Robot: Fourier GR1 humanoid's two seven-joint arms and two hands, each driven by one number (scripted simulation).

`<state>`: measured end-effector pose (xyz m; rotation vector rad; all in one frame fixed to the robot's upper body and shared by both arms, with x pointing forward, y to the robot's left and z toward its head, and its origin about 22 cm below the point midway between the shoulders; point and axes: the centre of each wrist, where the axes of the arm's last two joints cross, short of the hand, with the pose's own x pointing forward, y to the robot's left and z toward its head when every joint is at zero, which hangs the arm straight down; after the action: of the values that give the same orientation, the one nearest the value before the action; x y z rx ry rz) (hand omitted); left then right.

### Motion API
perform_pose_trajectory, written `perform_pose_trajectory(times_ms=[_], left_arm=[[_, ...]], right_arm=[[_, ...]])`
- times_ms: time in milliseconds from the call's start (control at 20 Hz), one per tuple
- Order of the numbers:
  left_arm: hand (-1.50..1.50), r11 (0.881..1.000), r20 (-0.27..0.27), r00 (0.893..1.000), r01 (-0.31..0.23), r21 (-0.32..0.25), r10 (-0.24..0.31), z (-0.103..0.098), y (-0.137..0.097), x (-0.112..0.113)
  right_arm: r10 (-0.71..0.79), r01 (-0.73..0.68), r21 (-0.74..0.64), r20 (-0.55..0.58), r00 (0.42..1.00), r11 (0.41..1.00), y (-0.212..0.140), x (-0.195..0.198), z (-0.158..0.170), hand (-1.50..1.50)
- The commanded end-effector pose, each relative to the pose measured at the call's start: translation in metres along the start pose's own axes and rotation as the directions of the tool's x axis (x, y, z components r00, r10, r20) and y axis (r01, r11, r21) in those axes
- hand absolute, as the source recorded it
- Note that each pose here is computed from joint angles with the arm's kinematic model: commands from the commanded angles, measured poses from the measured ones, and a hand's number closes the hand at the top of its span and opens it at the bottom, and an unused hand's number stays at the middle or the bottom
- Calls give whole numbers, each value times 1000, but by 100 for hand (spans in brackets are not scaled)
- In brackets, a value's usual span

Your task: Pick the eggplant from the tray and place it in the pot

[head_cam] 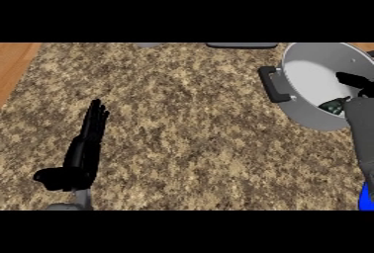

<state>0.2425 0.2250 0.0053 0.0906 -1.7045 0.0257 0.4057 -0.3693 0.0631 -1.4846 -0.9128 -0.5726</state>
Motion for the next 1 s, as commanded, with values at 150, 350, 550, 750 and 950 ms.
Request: perform_pose_trajectory(times_ms=[150, 350, 550, 750, 950], left_arm=[[0, 1000, 1, 1000, 5, 9, -5, 4, -9, 0], [0, 1000, 0, 1000, 7, 16, -7, 4, 0, 6], [0, 999, -1, 1000, 15, 32, -15, -4, 13, -5], [0, 999, 6, 1000, 13, 35, -13, -14, 10, 0], [0, 1000, 3, 1000, 4, 16, -4, -1, 7, 11]], right_arm=[[-204, 196, -145, -39, 978, 970, -7, -41, 4, -150], [-253, 249, -191, 3, 968, 950, -25, -59, -14, -150], [-277, 280, -172, 42, 960, 944, -44, -83, -17, -150], [-270, 277, -163, 67, 961, 947, -72, -110, -25, -150], [-266, 273, -190, 62, 962, 943, -81, -143, -13, -150]])
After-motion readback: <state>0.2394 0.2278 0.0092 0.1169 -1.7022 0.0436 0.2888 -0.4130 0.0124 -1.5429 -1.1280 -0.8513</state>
